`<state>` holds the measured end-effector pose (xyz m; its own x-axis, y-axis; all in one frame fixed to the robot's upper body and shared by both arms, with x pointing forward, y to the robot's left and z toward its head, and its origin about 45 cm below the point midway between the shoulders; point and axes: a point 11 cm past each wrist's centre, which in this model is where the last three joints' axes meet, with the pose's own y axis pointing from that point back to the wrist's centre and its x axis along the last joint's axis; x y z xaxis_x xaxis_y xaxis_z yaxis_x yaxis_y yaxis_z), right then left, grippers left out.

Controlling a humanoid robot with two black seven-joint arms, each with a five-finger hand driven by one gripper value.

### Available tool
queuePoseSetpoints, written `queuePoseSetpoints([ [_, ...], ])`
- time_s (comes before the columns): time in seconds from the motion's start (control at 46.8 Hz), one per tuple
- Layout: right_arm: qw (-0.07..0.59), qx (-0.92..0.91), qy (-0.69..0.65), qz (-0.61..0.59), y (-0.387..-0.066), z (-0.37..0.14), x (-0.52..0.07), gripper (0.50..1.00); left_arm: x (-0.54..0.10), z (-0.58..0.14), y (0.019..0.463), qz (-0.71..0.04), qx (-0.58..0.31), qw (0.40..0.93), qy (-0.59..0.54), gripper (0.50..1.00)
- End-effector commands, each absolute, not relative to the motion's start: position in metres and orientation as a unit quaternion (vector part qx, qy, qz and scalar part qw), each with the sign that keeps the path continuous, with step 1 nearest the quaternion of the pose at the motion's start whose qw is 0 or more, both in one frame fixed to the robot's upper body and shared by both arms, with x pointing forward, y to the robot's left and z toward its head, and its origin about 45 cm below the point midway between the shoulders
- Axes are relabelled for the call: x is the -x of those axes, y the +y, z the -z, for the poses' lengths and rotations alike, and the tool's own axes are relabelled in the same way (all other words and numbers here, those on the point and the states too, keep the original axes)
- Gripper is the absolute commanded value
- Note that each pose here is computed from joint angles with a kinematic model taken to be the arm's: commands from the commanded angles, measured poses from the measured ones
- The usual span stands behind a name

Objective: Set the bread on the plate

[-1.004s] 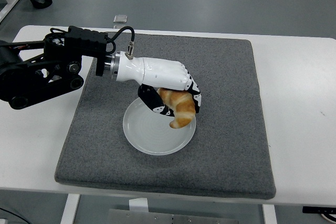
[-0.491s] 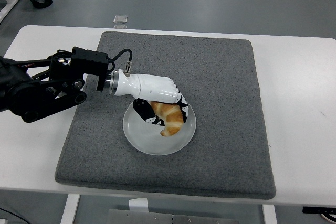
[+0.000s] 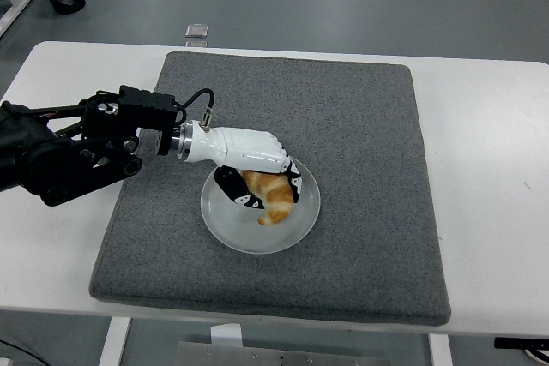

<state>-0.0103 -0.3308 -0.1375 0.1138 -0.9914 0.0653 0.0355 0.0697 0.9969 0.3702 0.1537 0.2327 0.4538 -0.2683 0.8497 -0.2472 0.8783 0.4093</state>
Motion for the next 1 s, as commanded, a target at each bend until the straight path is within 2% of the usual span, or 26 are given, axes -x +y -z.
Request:
queuePoseSetpoints([
  [0.0, 0.554, -0.500, -0.478, 0.464, -0.331, 0.137, 0.010, 0.932, -0.368, -0.228, 0.155, 0.010, -0.249, 0.818, -0.518, 0.500],
  [0.876, 0.554, -0.500, -0.477, 0.463, -0.331, 0.137, 0.010, 0.930, -0.368, -0.211, 0.166, -0.002, -0.261, 0.812, -0.522, 0.501],
  [0.94, 0.554, -0.500, -0.478, 0.464, -0.331, 0.137, 0.010, 0.930, -0.368, -0.212, 0.166, -0.005, -0.261, 0.812, -0.523, 0.604],
  [0.983, 0.554, -0.500, -0.477, 0.463, -0.331, 0.137, 0.010, 0.930, -0.368, -0.212, 0.166, -0.005, -0.260, 0.812, -0.523, 0.645],
])
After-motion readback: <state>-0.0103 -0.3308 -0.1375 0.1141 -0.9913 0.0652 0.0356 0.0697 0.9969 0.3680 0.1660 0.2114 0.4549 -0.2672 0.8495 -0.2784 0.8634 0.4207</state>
